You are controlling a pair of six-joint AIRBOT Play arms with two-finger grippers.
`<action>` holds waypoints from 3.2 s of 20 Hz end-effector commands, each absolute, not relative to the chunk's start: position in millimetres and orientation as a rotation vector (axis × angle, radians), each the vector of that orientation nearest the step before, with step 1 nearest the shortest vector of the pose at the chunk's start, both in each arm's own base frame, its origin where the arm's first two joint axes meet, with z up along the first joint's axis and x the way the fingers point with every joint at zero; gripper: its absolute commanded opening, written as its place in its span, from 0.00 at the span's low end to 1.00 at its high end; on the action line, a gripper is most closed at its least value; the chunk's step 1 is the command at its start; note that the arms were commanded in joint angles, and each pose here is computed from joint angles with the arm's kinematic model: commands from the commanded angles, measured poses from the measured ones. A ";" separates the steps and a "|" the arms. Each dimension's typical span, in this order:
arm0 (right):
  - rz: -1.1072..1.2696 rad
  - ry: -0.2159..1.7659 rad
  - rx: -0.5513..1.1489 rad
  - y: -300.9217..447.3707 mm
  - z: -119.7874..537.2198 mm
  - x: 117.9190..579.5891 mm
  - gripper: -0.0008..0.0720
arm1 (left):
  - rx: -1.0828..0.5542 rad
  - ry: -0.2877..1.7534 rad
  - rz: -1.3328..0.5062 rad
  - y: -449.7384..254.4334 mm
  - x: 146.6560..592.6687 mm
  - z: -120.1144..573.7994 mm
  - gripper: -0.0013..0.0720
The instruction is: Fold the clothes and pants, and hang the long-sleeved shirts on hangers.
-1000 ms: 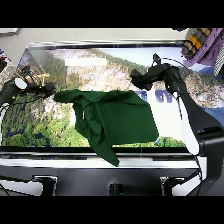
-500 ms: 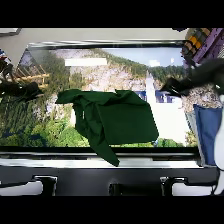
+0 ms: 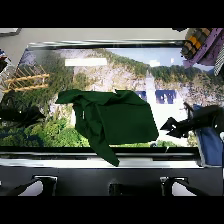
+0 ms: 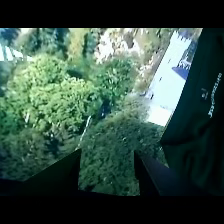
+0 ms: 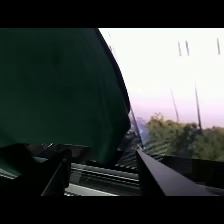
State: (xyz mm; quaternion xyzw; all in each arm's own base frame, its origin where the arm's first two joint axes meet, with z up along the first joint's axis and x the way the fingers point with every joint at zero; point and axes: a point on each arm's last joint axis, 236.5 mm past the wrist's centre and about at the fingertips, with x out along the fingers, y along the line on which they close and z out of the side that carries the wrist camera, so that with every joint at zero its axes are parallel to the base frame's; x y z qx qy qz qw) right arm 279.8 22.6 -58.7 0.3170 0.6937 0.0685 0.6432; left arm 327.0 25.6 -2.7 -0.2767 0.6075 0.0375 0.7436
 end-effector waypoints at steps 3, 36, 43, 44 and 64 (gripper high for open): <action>0.153 1.595 0.714 53.8 -93.3 261.7 0.66 | -0.661 1.398 0.048 8.1 305.8 -10.5 0.55; 0.247 1.213 0.580 76.7 17.5 277.9 0.05 | -0.824 1.354 -0.200 -161.0 315.6 -82.5 0.03; 0.292 0.662 0.442 63.3 191.7 342.7 0.05 | -0.751 0.768 -0.224 -56.2 401.4 147.0 0.03; 0.304 0.572 0.411 62.9 232.2 343.7 0.05 | -0.726 0.662 -0.216 -38.5 400.1 192.6 0.03; 0.213 0.438 0.432 47.4 388.0 323.4 0.05 | -0.584 0.291 0.070 69.7 308.7 360.6 0.03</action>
